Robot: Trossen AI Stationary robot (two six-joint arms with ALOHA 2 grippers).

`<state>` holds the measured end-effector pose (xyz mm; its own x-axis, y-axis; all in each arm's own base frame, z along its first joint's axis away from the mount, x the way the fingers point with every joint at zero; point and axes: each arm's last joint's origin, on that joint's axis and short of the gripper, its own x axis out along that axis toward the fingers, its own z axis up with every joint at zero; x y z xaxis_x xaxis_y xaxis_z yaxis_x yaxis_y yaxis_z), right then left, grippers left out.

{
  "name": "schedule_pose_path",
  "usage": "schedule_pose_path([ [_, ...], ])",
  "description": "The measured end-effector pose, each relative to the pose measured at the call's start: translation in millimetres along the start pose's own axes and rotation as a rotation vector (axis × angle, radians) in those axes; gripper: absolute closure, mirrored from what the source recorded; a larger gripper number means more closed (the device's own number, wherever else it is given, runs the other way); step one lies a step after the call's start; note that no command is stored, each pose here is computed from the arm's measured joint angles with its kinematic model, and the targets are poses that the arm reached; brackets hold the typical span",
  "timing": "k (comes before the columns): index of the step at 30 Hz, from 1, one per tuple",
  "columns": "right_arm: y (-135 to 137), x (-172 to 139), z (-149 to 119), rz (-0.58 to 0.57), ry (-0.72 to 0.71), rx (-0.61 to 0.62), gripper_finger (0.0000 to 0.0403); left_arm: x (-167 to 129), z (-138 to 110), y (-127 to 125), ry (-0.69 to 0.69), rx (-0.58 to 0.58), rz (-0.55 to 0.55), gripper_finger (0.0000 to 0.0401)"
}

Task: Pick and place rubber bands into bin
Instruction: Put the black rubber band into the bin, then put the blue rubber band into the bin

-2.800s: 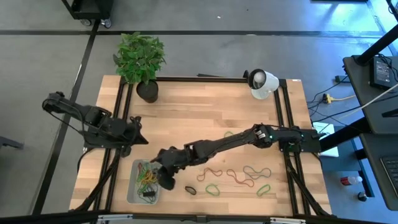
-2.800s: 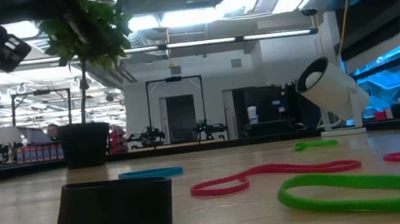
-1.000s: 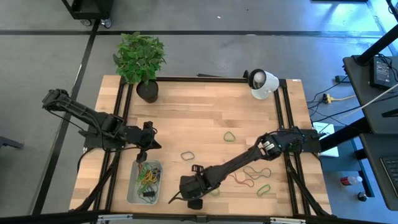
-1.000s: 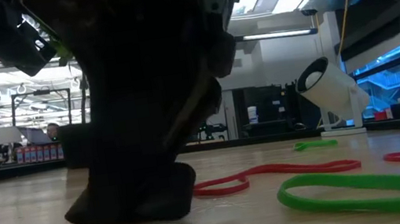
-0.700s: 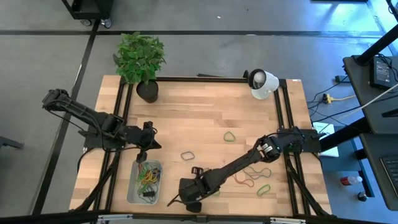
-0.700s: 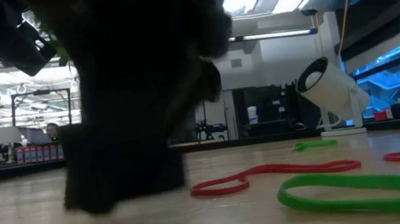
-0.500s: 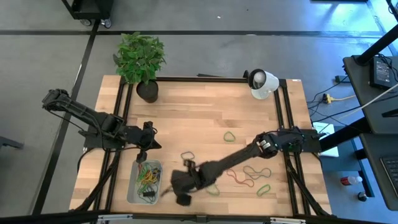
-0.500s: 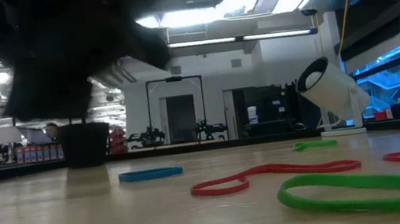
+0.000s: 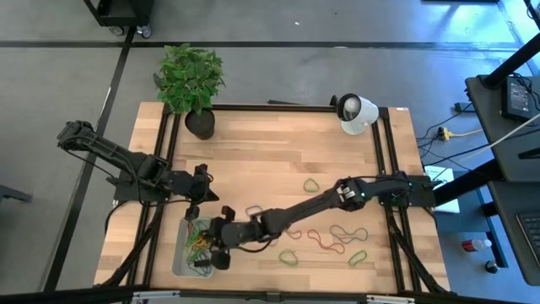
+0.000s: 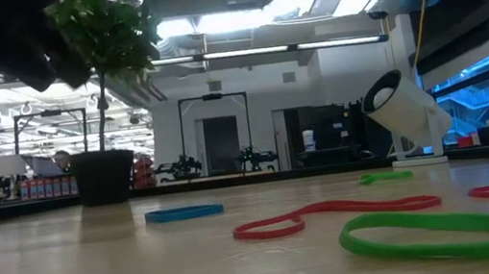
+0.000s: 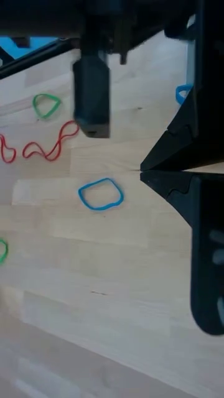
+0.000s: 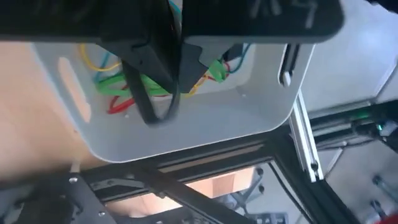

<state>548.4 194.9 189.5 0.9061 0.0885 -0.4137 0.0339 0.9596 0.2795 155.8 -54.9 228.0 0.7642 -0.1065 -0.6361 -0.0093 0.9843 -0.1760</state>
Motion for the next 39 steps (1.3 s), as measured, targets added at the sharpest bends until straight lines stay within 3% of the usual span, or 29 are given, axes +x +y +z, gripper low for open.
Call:
schedule_pose_path([
  [5,-10.0,8.2,-4.0,-0.012,-0.006,0.105,0.0342,-0.1,-0.8,-0.5,0.016,0.049,-0.023,0.0400],
  [13,-15.5,10.4,2.1,0.011,-0.041,0.121,0.0247,-0.1,-1.0,-1.0,0.021,0.080,-0.041,0.0397],
  [17,-15.7,7.2,6.5,0.038,-0.021,0.121,0.0225,-0.1,-1.0,-1.0,0.022,0.080,-0.040,0.0400],
  [24,-15.0,-3.7,8.6,0.024,0.165,0.104,0.0247,-0.1,-1.0,-0.8,0.021,0.079,-0.036,0.0396],
  [32,-11.3,-5.0,21.7,0.080,0.082,0.064,0.0285,-0.1,-1.0,-0.9,0.021,0.060,-0.036,0.0397],
  [39,-7.3,-22.3,17.5,0.073,0.294,0.244,0.0342,-0.1,-0.9,-1.0,0.019,0.053,-0.037,0.0399],
])
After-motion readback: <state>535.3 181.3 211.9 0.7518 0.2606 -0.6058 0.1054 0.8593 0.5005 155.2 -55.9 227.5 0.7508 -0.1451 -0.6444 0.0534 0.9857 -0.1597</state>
